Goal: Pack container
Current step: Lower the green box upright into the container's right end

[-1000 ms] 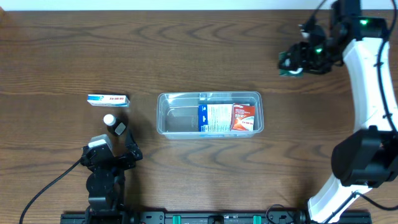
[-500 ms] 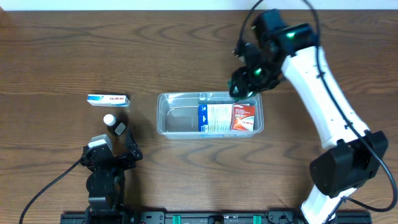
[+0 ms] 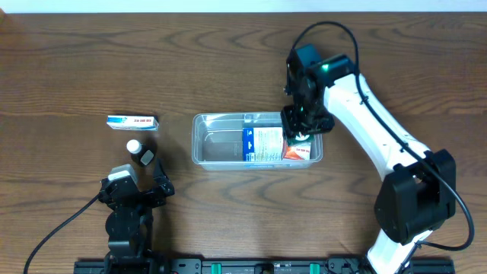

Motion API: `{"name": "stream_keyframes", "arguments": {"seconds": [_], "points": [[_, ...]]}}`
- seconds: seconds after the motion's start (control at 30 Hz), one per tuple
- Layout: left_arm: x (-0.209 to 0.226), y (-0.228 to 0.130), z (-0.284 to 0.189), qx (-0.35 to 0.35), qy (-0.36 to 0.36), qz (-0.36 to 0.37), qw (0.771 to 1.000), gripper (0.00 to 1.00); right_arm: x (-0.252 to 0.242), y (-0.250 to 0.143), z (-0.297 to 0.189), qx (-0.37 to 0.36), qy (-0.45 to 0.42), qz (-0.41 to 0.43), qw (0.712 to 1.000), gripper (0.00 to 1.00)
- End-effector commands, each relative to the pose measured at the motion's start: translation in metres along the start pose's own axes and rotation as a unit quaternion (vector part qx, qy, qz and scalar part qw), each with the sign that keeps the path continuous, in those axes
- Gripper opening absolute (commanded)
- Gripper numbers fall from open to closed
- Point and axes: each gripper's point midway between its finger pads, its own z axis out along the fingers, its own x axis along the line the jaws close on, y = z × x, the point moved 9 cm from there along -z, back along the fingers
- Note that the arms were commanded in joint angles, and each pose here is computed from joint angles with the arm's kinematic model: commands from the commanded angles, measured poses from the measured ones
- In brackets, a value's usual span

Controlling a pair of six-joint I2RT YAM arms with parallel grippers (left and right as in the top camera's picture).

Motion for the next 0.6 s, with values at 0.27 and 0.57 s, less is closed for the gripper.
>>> {"name": "stream_keyframes", "arguments": {"seconds": [0.27,0.57], "points": [[0.0027,-0.0089,0.0016,0.018,0.008,0.002,1.0,0.98,0.001,-0.0107,0.0084,0.0,-0.054,0.048,0.997,0.46],[0.0027,-0.0089,0.0016,0.018,0.008,0.002,1.0,0.98,-0.0028,-0.015,0.0077,-0.003,-0.107,0.072,0.992,0.53]]}}
